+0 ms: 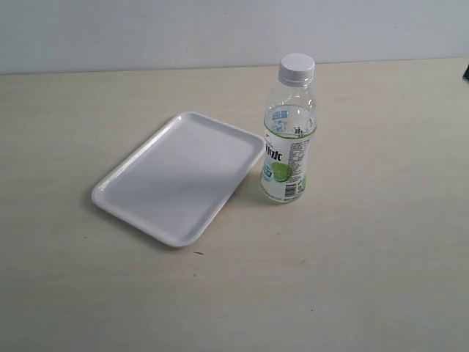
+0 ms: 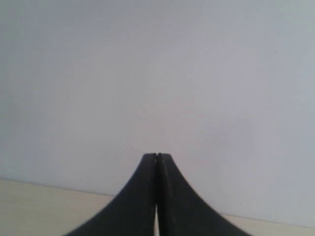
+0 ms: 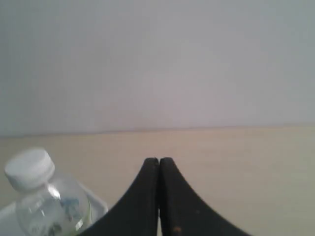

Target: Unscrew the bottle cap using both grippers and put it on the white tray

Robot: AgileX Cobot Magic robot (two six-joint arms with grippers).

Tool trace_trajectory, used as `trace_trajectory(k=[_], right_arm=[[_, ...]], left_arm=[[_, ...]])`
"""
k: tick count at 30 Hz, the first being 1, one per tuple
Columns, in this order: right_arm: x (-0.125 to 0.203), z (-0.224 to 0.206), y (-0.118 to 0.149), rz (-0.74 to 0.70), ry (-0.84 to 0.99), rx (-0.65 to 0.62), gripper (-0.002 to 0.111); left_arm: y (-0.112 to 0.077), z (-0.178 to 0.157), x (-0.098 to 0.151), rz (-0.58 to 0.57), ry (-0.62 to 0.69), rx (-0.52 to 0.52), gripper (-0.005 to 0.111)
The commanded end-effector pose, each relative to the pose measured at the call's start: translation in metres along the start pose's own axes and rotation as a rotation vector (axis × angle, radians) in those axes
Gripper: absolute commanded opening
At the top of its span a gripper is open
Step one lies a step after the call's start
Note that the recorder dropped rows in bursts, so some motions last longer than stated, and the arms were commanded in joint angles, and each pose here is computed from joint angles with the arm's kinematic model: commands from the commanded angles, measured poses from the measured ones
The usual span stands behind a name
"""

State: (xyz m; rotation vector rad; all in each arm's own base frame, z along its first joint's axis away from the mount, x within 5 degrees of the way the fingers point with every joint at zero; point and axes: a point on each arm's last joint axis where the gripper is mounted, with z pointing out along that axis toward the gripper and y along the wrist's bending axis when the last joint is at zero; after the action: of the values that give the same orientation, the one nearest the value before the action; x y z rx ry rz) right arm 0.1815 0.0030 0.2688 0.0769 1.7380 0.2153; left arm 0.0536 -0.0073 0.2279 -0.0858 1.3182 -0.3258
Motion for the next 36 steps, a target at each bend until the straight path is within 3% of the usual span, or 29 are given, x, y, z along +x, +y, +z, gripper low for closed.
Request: trace_trajectory(k=[1,10,13,20,26,36], right_arm=[[0.039,0.013,-0.007,-0.055,0.187,0.002,0.0],[0.082,0.029,-0.009,-0.123,0.335,-0.089,0.0],[0.092,0.04,-0.016,-0.152,0.342,-0.051,0.002],[0.128,0.06,-0.027,-0.122,0.434,-0.022,0.032],[0.147,0.073,-0.022,-0.183,0.36,-0.153,0.072],[0.155,0.078,-0.005,-0.318,0.211,-0.404,0.075]], left_arm=[[0.0,0.0,-0.001,-0.025,-0.007,-0.001,0.0],[0.0,0.0,-0.002,-0.042,-0.016,0.002,0.0],[-0.001,0.0,-0.002,-0.042,-0.021,0.004,0.0],[-0.001,0.0,-0.002,-0.047,-0.021,0.004,0.0],[-0.001,0.0,-0.002,-0.047,-0.021,0.004,0.0],[0.0,0.0,-0.002,-0.055,-0.019,0.003,0.0]])
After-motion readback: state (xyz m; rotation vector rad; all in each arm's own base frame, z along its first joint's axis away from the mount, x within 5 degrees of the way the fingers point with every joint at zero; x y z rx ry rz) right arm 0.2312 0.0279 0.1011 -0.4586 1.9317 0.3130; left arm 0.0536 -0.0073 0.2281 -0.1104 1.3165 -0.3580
